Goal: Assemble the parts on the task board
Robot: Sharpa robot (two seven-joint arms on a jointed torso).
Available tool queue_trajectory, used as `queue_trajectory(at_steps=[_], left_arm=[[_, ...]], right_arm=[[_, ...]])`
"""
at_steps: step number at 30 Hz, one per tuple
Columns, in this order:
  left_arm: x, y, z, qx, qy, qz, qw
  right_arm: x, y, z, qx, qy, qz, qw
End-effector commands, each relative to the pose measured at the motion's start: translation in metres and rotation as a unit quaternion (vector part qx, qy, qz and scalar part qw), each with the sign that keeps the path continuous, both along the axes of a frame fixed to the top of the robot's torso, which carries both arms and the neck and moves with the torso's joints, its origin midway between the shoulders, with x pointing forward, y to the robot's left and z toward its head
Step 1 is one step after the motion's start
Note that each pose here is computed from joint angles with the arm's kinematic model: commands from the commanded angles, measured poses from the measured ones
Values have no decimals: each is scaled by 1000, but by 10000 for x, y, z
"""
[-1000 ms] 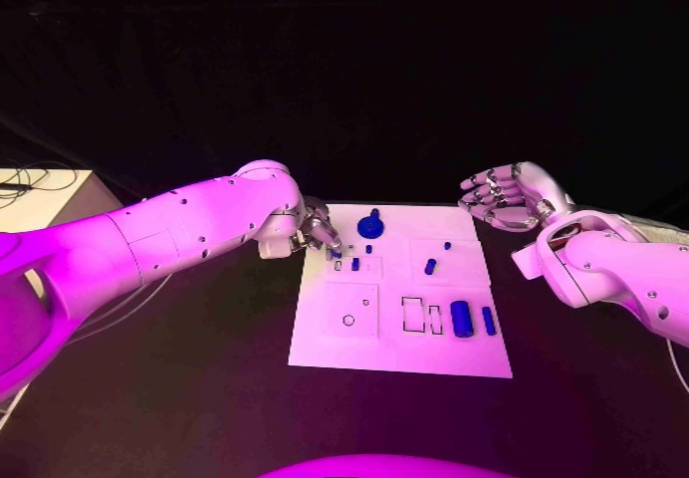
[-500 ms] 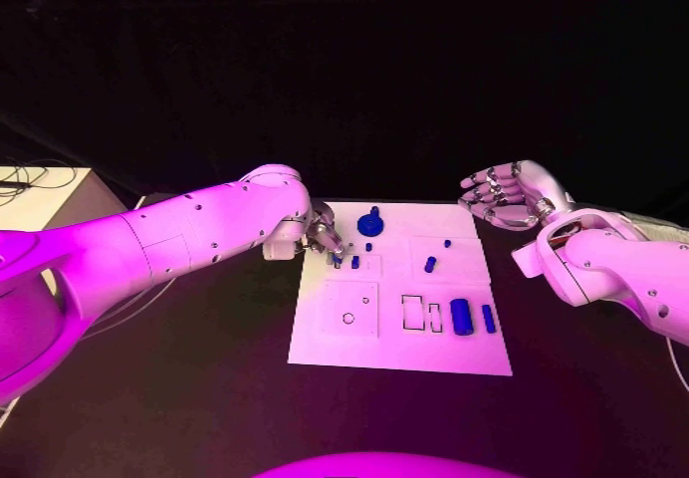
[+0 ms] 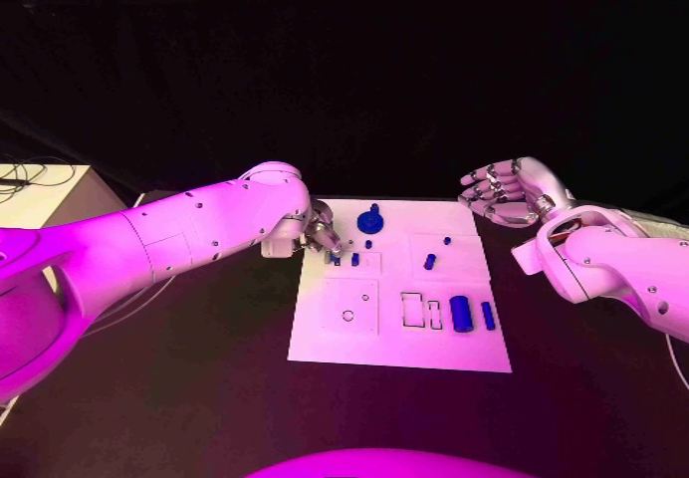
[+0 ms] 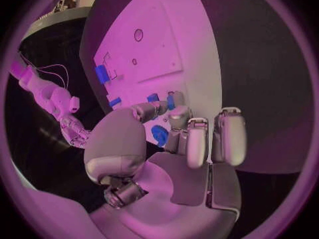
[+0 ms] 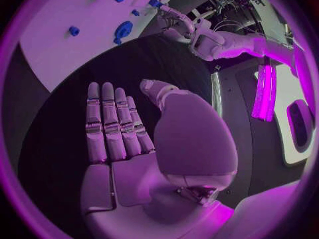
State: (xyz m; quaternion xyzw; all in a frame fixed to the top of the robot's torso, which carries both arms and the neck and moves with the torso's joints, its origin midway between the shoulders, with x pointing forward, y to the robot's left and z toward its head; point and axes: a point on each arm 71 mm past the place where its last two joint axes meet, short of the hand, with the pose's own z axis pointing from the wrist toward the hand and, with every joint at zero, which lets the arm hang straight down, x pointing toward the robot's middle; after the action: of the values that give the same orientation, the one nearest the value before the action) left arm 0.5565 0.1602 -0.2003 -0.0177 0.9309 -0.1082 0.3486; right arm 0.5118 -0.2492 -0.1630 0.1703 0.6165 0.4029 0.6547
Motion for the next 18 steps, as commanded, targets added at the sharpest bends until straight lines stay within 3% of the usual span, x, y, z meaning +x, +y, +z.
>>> queue_trajectory(at_steps=[1, 18], left_arm=[[-13, -12, -14, 9, 9, -10, 1000], [-17, -33, -54, 10, 7, -8, 1000]], right_arm=[[-4, 14, -2, -1, 1, 8, 1000], [-6, 14, -1, -1, 1, 8, 1000]])
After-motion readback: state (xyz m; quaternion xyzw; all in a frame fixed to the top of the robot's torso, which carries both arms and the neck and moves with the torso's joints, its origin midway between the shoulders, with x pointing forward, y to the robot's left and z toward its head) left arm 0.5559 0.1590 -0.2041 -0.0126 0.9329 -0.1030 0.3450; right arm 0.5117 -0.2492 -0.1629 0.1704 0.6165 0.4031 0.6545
